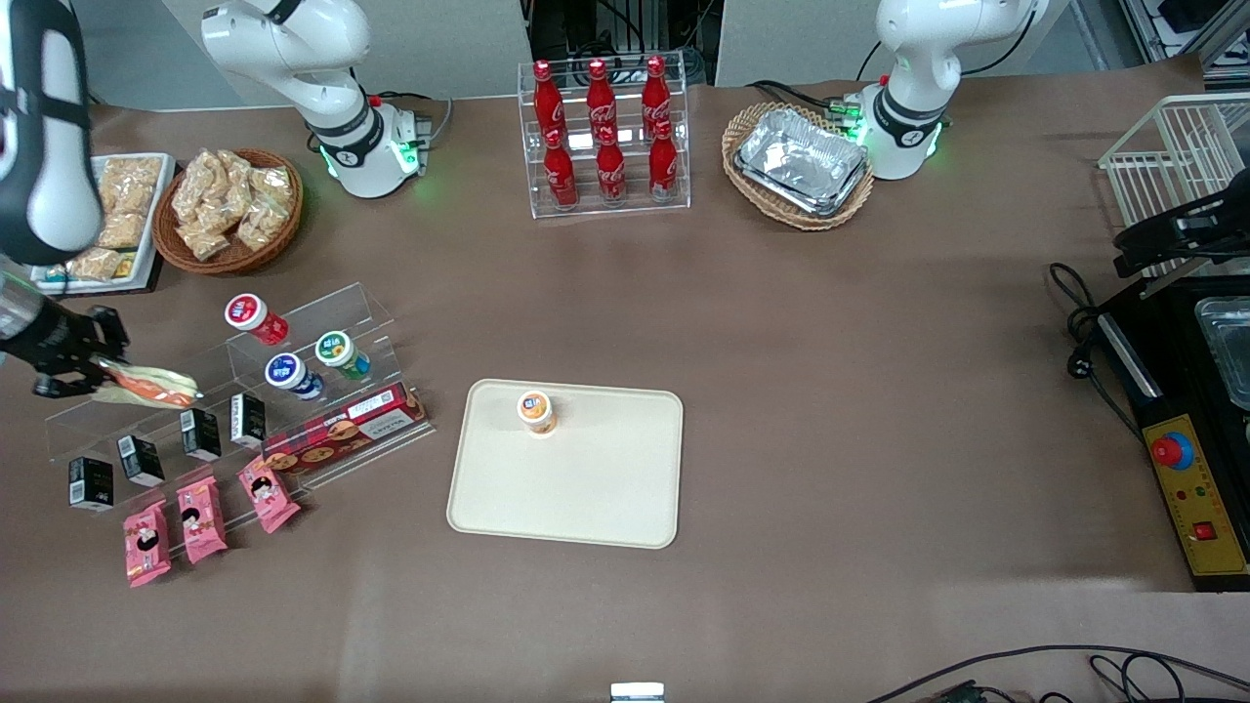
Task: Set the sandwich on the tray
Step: 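Lift the sandwich and carry it with the right gripper to the cream tray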
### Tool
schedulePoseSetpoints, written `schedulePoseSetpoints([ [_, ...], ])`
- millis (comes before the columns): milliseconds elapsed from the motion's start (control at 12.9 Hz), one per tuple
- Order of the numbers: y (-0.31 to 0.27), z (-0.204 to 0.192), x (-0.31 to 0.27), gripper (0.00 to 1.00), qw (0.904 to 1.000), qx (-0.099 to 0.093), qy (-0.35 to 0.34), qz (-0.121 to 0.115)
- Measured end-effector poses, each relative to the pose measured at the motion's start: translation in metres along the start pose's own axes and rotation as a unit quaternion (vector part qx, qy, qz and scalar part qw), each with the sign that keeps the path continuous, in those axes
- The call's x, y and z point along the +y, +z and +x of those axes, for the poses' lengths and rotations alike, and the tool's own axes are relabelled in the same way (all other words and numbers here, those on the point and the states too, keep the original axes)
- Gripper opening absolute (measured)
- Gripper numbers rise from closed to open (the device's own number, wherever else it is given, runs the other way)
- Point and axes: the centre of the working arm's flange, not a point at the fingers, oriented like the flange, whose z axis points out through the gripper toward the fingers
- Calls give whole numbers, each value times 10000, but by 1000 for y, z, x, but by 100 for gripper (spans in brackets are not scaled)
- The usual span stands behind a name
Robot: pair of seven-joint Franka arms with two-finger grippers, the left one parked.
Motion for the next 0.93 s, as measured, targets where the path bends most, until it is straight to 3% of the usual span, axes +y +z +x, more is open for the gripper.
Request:
schedulePoseSetpoints([
  [310, -77, -65, -19, 19, 9997, -111, -214, 70],
  [698, -83, -190, -14, 18, 9993, -369, 1, 49],
  [930, -72, -273, -4, 18, 9991, -359, 213, -39],
])
